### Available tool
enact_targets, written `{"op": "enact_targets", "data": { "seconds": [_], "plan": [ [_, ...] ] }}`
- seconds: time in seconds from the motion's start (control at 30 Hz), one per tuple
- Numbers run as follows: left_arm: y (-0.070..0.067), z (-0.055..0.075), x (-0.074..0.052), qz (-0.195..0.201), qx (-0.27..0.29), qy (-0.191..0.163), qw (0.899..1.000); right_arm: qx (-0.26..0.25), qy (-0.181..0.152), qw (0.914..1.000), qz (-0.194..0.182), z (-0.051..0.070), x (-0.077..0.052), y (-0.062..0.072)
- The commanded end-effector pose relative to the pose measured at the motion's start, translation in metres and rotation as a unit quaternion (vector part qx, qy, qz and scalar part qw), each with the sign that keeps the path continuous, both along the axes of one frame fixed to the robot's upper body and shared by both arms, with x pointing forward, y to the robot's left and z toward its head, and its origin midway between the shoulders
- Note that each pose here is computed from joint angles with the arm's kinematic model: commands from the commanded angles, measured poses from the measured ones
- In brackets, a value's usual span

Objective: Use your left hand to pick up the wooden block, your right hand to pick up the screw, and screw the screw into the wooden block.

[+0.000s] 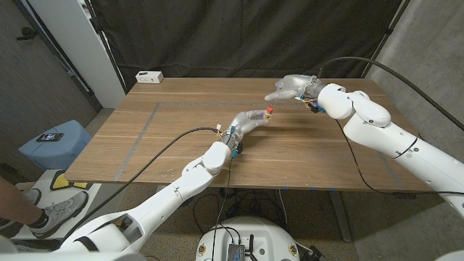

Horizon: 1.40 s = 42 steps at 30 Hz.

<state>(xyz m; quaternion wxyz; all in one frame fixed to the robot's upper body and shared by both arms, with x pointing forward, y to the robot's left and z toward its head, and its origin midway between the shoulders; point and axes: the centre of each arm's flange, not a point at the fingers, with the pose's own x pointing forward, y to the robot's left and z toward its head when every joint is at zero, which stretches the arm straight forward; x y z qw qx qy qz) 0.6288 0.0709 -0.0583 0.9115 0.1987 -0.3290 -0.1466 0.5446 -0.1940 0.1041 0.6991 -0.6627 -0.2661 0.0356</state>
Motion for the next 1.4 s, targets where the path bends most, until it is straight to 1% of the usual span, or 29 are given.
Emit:
{"op": "enact_targets", "data": {
  "seconds": [0.03,0.2,0.37,0.67,0.83,1.03,1.1,1.33,1.37,1.4],
  "plan": [
    [0.000,0.004,0.003,-0.001,-0.008,-0.006,1.000,0.115,0.016,0.9930,0.018,-0.011,0.006,-0.026],
    [-0.001,0.006,0.005,-0.002,-0.009,-0.007,1.000,0.157,0.023,0.9868,0.030,-0.019,0.009,-0.032],
    [-0.002,0.007,0.008,-0.003,-0.009,-0.008,1.000,0.198,0.032,0.9787,0.044,-0.027,0.012,-0.037],
    [-0.003,0.007,0.009,-0.005,-0.012,-0.003,1.000,0.275,0.031,0.9583,0.073,-0.046,0.014,-0.041],
    [-0.003,0.006,0.011,-0.006,-0.015,0.000,1.000,0.300,0.024,0.9503,0.081,-0.053,0.014,-0.042],
    [-0.003,0.006,0.012,-0.006,-0.017,0.002,1.000,0.334,0.021,0.9376,0.093,-0.064,0.015,-0.043],
    [-0.003,0.006,0.012,-0.006,-0.017,0.002,1.000,0.346,0.024,0.9329,0.097,-0.067,0.015,-0.043],
    [-0.003,0.005,0.012,-0.006,-0.021,0.000,1.000,0.393,0.037,0.9116,0.113,-0.080,0.018,-0.045],
    [-0.004,0.005,0.012,-0.006,-0.021,-0.001,1.000,0.400,0.040,0.9081,0.117,-0.082,0.019,-0.045],
    [-0.004,0.005,0.012,-0.006,-0.022,-0.001,1.000,0.411,0.043,0.9024,0.122,-0.084,0.020,-0.045]
  ]
}}
